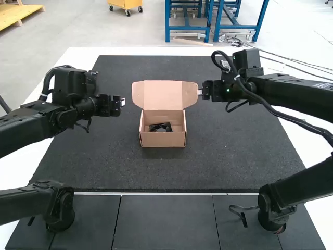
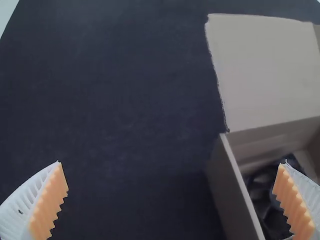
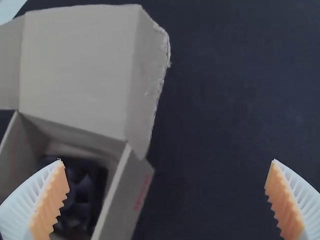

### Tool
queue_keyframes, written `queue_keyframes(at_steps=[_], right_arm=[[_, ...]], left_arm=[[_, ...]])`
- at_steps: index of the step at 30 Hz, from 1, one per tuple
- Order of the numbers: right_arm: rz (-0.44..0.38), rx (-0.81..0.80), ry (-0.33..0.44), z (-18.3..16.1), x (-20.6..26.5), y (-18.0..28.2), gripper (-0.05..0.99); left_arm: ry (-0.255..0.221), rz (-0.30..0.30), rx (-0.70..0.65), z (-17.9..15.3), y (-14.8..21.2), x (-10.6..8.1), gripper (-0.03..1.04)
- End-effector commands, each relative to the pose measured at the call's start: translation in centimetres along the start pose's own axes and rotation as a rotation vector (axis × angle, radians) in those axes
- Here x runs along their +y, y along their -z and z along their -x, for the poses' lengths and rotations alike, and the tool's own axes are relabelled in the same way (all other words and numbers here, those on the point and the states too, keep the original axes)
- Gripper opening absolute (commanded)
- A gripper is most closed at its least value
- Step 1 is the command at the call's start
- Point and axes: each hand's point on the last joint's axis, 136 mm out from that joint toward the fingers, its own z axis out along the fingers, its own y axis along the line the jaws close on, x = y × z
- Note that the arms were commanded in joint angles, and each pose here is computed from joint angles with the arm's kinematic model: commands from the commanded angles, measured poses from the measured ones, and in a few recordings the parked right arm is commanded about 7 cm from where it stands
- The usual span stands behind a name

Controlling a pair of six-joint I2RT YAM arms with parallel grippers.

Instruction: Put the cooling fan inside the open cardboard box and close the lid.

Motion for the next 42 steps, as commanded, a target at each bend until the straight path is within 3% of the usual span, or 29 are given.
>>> queue_keyframes(at_steps=[1, 21, 42], right_arm=[[0.031, 0.003, 0.003, 0.2, 0.7, -0.6, 0.9], [0.075, 0.015, 0.026, 0.9, 1.9, -2.9, 0.9], [0.084, 0.015, 0.041, 1.8, 2.0, -6.6, 0.9]], left_arm=[[0.0, 0.039, -0.013, 0.5, -0.3, 0.8, 0.97], [0.005, 0.1, -0.045, 1.5, -3.1, 2.5, 0.97], [-0.011, 0.099, -0.059, 3.7, -7.2, 2.3, 0.97]])
